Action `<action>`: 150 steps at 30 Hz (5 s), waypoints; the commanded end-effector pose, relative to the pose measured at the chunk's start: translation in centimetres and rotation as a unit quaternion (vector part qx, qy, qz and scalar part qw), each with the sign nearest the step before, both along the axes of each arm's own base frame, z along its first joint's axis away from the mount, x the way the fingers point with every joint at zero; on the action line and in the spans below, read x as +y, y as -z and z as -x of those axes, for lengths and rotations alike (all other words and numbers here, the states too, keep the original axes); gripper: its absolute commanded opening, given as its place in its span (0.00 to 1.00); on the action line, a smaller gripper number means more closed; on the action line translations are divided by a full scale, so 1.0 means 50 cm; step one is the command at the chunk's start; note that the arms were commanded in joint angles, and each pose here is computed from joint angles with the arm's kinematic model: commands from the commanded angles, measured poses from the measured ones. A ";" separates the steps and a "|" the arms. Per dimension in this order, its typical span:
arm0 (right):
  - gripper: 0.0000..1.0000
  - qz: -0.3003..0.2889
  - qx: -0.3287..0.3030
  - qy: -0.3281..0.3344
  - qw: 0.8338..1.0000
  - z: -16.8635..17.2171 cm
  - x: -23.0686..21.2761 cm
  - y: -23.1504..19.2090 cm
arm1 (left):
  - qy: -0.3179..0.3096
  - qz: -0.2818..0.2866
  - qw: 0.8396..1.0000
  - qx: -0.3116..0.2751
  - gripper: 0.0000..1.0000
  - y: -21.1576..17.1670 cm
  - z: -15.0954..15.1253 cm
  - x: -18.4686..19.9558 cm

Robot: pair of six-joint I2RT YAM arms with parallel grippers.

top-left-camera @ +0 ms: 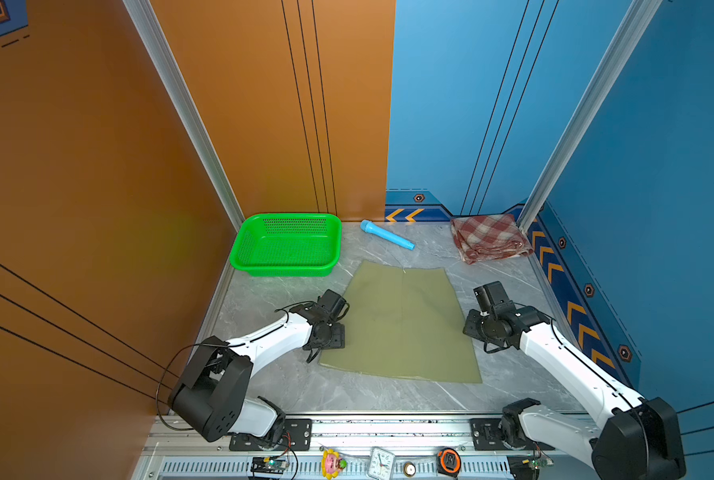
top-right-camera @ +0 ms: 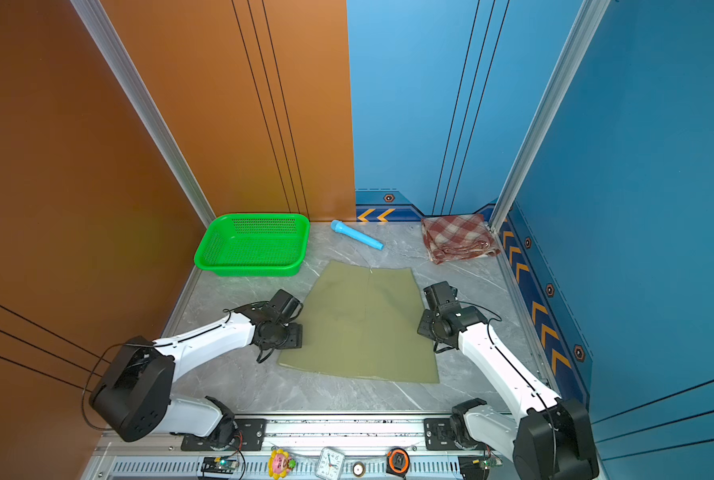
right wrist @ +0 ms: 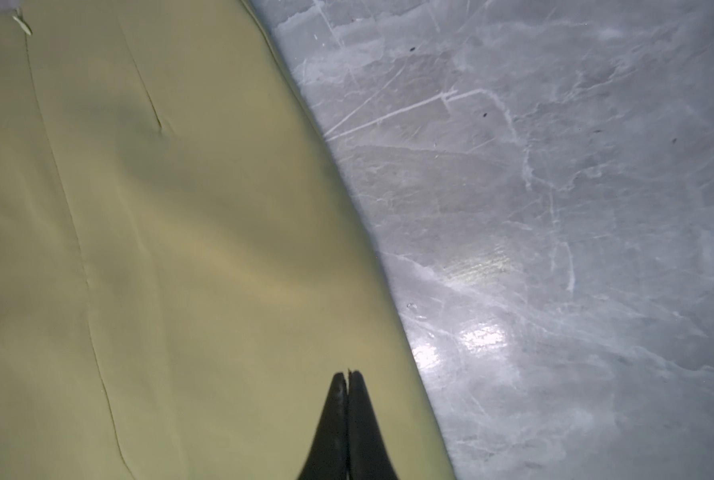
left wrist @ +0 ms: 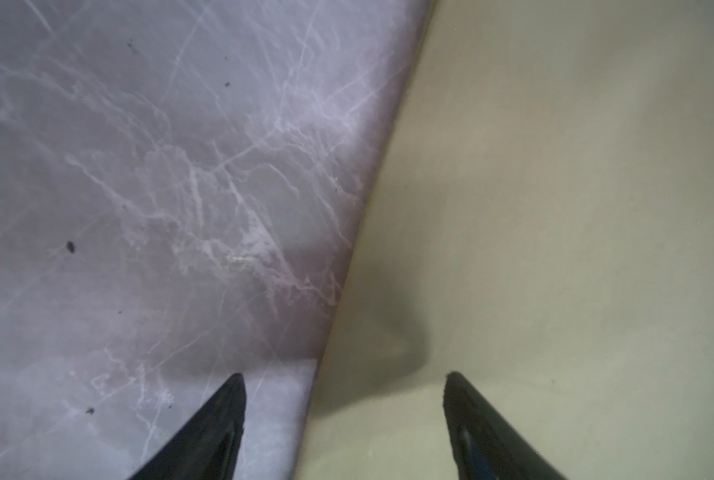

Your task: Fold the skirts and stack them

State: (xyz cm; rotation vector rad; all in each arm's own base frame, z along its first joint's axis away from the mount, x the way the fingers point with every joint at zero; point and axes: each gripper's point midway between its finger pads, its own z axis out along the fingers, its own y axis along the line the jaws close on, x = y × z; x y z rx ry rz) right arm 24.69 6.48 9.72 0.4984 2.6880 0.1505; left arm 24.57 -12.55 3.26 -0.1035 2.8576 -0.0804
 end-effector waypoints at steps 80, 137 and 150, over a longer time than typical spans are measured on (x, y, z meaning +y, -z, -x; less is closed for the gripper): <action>0.87 -0.095 -0.143 0.000 0.985 -0.116 0.188 -0.201 | 0.044 0.156 0.986 -0.037 0.00 0.030 0.069 -0.135; 0.00 0.130 0.000 -0.359 0.924 -0.238 0.477 0.059 | -0.086 0.246 0.963 -0.074 0.71 -0.129 -0.005 -0.009; 0.00 0.103 0.010 -0.369 0.924 -0.140 0.507 0.013 | -0.089 0.238 0.964 -0.074 0.71 -0.121 0.000 -0.002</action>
